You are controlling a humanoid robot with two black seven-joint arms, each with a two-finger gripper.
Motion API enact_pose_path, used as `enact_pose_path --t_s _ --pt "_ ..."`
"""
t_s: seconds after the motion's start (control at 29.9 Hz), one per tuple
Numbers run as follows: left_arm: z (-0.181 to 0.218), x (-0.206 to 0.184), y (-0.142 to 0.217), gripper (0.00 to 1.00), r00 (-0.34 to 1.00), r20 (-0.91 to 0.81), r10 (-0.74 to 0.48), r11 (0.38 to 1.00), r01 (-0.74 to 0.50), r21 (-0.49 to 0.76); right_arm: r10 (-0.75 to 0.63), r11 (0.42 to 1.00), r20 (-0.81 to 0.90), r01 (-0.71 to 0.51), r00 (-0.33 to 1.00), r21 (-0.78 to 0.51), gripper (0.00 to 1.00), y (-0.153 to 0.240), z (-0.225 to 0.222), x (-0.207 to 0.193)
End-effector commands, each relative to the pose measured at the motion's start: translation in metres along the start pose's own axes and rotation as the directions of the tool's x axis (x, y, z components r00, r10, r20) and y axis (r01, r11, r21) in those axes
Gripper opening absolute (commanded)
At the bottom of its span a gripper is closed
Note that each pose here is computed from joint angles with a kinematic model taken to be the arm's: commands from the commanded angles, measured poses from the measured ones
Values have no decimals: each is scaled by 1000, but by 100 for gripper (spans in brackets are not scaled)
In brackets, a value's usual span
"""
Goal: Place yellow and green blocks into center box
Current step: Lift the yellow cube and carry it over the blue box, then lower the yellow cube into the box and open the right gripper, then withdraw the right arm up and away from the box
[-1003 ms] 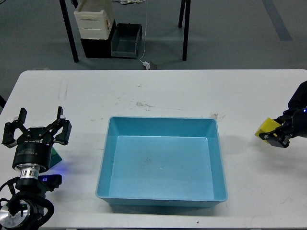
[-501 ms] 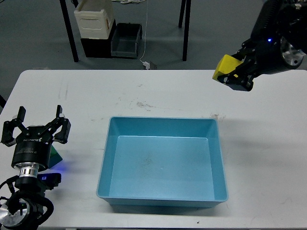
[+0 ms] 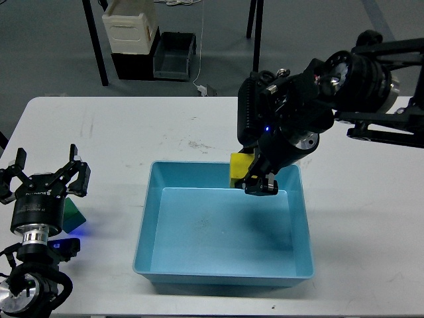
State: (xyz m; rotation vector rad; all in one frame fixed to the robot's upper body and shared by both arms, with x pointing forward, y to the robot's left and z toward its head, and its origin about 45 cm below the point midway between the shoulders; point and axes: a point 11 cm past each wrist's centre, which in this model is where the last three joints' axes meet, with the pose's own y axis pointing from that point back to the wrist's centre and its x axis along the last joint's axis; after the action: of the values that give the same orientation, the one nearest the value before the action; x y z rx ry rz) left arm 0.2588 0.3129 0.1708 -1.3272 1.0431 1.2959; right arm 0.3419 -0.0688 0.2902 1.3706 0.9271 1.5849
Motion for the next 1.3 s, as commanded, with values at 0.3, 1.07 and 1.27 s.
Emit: enact_pose_path --t_s 0.3,1.07,1.27 --pt "1 2 -2 100 1000 2 4 1000 -4 -8 -103 990 37 98 994 104 29 -83 -24 -26" --pt "44 -39 -39 100 952 282 -124 989 94 116 297 951 370 -306 881 -34 95 -12 35 -4" --pt "68 -63 -69 100 769 598 -227 967 107 229 622 766 441 -620 647 -172 95 32 60 16"
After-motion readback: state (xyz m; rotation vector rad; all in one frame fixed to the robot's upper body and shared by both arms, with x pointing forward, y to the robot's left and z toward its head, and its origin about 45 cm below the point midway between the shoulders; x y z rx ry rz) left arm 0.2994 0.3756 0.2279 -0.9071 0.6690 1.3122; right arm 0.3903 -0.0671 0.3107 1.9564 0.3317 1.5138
